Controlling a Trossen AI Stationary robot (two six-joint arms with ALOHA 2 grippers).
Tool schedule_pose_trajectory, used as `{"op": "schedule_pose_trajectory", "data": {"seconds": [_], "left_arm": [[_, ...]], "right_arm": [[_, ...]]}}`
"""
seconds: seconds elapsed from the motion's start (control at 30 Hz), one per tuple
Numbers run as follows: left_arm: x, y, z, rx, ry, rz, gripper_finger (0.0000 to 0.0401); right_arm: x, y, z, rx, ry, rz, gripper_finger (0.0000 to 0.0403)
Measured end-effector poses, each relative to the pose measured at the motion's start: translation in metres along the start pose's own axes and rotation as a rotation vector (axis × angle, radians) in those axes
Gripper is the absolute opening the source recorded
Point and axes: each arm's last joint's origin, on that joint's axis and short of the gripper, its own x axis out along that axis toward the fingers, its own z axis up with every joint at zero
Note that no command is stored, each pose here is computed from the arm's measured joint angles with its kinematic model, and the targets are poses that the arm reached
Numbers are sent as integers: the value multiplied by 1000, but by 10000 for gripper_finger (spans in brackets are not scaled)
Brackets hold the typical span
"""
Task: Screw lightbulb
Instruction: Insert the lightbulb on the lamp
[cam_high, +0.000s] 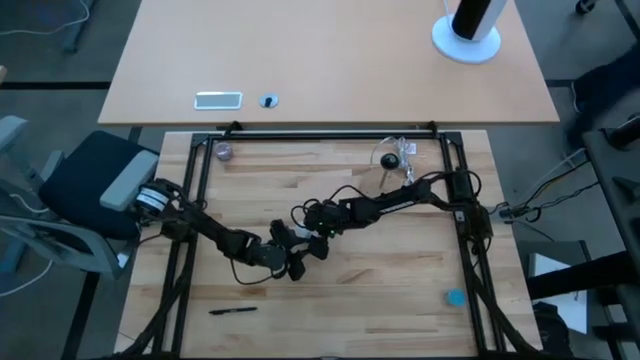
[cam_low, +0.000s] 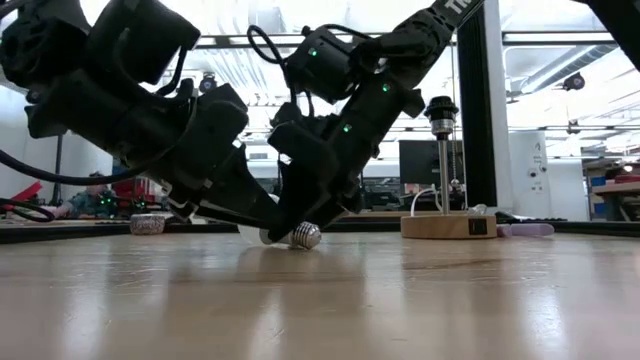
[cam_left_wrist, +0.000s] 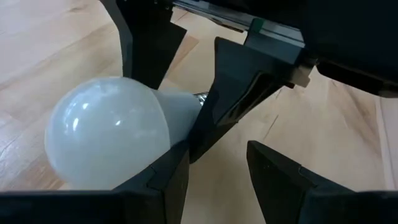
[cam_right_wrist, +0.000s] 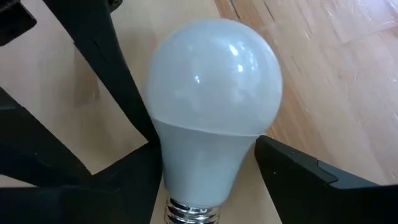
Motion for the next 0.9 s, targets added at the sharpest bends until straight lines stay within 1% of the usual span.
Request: {"op": "schedule_pose_trajectory", "data": {"seconds": [0.1,0.17,0.23,0.3,0.37,0.57,0.63,0.73,0.8,0.9], "left_arm": [[0,0,0,1,1,-1,152],[-1,-1,0,6,7,-12,152],[-4,-2,4,4,15,-46,152],[-10,-7,11,1,23,-116,152],[-16,-9,18,3,32,-162,152],[-41,-12,37,17,31,-226,152],[-52,-13,46,42,3,-250,152],[-73,-15,66,95,-122,-261,152],[-86,-12,80,142,-210,-224,152],[-100,-4,98,206,-322,-126,152]], "right_arm": [[-1,1,1,-1,-1,1,242],[-2,1,1,-2,-2,-1,226],[-4,1,2,-7,-2,-5,198],[-6,1,2,-17,1,-8,159],[-7,1,3,-42,2,-8,121],[-18,3,4,-101,11,17,119],[-29,4,4,-123,18,26,119],[-60,7,9,-155,-55,44,119],[-85,6,12,-173,-134,51,119],[-123,-2,7,-205,-270,53,119]]}}
